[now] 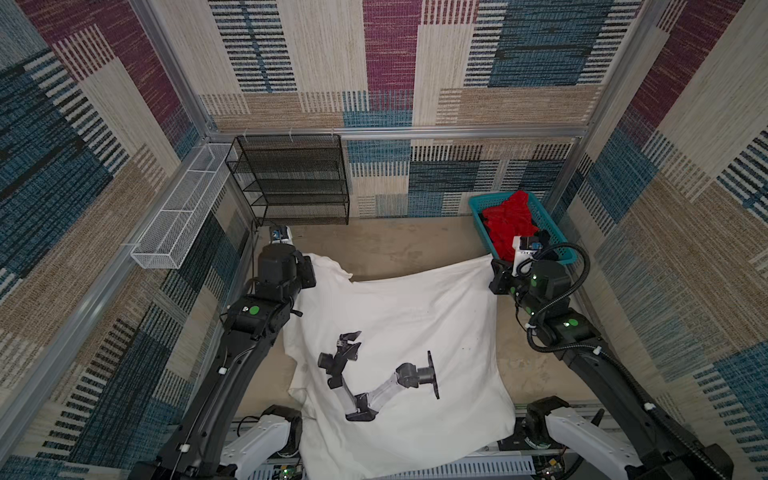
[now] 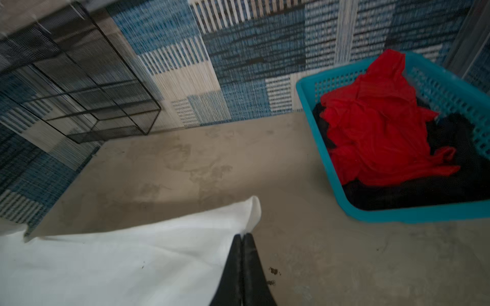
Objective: Fold and stack the t-shirts
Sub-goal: 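Lower the t-shirt flat onto the table with both grippers, laying it nearer the robot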
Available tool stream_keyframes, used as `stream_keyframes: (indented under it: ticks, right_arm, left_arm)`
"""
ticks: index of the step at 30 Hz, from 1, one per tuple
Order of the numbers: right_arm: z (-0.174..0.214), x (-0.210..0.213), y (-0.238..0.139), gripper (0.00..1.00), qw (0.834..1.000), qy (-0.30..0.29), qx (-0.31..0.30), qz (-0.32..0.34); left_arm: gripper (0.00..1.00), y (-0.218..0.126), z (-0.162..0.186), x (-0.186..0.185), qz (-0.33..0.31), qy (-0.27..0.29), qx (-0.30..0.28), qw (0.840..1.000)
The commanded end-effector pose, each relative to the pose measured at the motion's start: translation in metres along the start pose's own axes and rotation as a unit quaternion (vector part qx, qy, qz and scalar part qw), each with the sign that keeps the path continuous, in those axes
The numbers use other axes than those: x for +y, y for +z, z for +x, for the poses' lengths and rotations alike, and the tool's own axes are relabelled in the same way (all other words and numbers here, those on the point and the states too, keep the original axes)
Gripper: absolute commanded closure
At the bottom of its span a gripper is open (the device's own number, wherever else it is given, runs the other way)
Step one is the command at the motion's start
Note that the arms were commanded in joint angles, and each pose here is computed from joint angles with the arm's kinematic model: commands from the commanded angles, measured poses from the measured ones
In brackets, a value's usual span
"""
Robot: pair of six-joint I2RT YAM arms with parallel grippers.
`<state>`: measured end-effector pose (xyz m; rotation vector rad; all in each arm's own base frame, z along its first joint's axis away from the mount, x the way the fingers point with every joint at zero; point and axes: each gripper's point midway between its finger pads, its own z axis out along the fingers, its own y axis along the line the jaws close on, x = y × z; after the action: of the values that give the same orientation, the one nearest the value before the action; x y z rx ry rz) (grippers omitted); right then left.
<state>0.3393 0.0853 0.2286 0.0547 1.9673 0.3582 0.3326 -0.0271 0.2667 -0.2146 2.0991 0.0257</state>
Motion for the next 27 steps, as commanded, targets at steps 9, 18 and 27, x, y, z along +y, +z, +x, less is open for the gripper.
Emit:
stream_keyframes:
  ticks: [9,18,27]
  right_arm:
    - [0.032,-0.02,0.063,1.0,1.0,0.003,-0.01,0.025]
    - [0.016,-0.061,0.165,1.0,0.995,0.011,0.033,0.092]
    - [0.003,-0.069,0.249,0.95,0.994,0.015,0.073,0.08]
  left_arm:
    - [1.0,0.078,0.053,0.004,-0.04,-0.053,0.025,0.997]
    - [1.0,0.19,0.033,0.009,-0.08,-0.06,0.056,0.993]
    - [0.6,0.271,0.016,-0.007,-0.055,-0.068,0.099,0.991]
